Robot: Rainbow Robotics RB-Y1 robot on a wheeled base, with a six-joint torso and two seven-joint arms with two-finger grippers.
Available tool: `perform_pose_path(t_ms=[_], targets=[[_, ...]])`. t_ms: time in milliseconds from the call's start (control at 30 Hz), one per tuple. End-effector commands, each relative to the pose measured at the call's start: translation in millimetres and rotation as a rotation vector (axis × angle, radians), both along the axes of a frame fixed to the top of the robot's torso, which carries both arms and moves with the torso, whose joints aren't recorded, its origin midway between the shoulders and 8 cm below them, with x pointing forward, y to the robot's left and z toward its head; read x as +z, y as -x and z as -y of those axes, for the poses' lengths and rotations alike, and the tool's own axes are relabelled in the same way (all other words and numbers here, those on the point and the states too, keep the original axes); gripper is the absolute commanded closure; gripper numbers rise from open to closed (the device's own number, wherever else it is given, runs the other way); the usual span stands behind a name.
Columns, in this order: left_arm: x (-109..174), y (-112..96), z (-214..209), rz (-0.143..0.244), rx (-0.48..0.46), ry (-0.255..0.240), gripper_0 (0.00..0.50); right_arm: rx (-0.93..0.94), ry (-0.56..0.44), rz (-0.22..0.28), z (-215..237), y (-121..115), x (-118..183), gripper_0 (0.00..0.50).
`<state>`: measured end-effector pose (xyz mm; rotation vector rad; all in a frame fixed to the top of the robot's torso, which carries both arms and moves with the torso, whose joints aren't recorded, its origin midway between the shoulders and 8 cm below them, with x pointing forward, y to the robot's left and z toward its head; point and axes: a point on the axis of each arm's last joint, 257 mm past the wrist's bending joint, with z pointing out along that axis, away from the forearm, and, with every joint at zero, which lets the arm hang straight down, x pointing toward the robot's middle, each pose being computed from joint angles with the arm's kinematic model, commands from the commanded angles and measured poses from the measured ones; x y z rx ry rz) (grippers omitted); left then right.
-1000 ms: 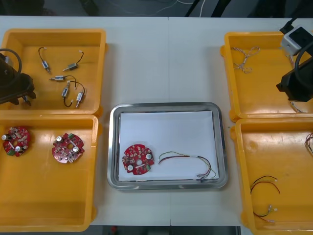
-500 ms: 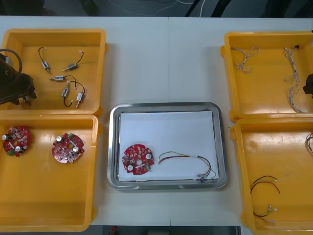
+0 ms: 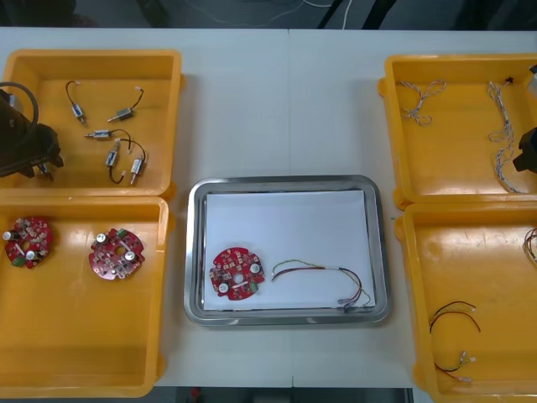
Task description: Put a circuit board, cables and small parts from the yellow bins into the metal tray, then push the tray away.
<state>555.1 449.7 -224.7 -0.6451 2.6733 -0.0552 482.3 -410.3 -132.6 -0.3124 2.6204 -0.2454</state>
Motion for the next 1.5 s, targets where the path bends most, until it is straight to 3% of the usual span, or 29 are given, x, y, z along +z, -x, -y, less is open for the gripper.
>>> perform_pose_path(t_ms=[33, 167, 700, 733, 767, 800, 833, 1233, 1500], targets=[[2.9, -7.7, 9.5, 0.013, -0.081, -0.028, 0.0, -0.048, -0.019, 0.055, 13.3, -13.9, 36.5, 0.0], [-0.8, -6.3, 7.6, 0.005, -0.084, -0.043, 0.0, -0.065, -0.032, 0.042, 17.9, -20.7, 32.5, 0.0], [-11.1, -3.4, 6.2, 0.0, -0.086, -0.047, 0.0, -0.103, -0.069, 0.09, 39.5, -61.8, 26.7, 0.0], [-11.1, -3.4, 6.2, 0.0, -0.087, -0.048, 0.167, -0.107, -0.071, 0.09, 41.0, -64.4, 26.1, 0.0], [-11.1, -3.4, 6.2, 0.0, -0.089, -0.048, 0.38, -0.109, -0.073, 0.095, 41.5, -68.3, 26.9, 0.0], [-11.4, -3.1, 5.8, -0.001, -0.086, -0.047, 0.489, -0.109, -0.073, 0.098, 41.8, -70.3, 27.1, 0.0], [-11.1, -3.4, 6.2, 0.0, -0.089, -0.048, 0.5, -0.112, -0.072, 0.103, 43.7, -74.0, 27.6, 0.0], [-8.4, -4.5, 8.2, 0.005, -0.093, -0.043, 0.5, -0.138, -0.075, 0.13, 57.6, -97.8, 7.8, 0.0], [16.3, -4.6, 10.3, -0.001, -0.085, -0.022, 0.5, -0.161, -0.091, 0.148, 66.3, -107.1, -9.2, 0.0]])
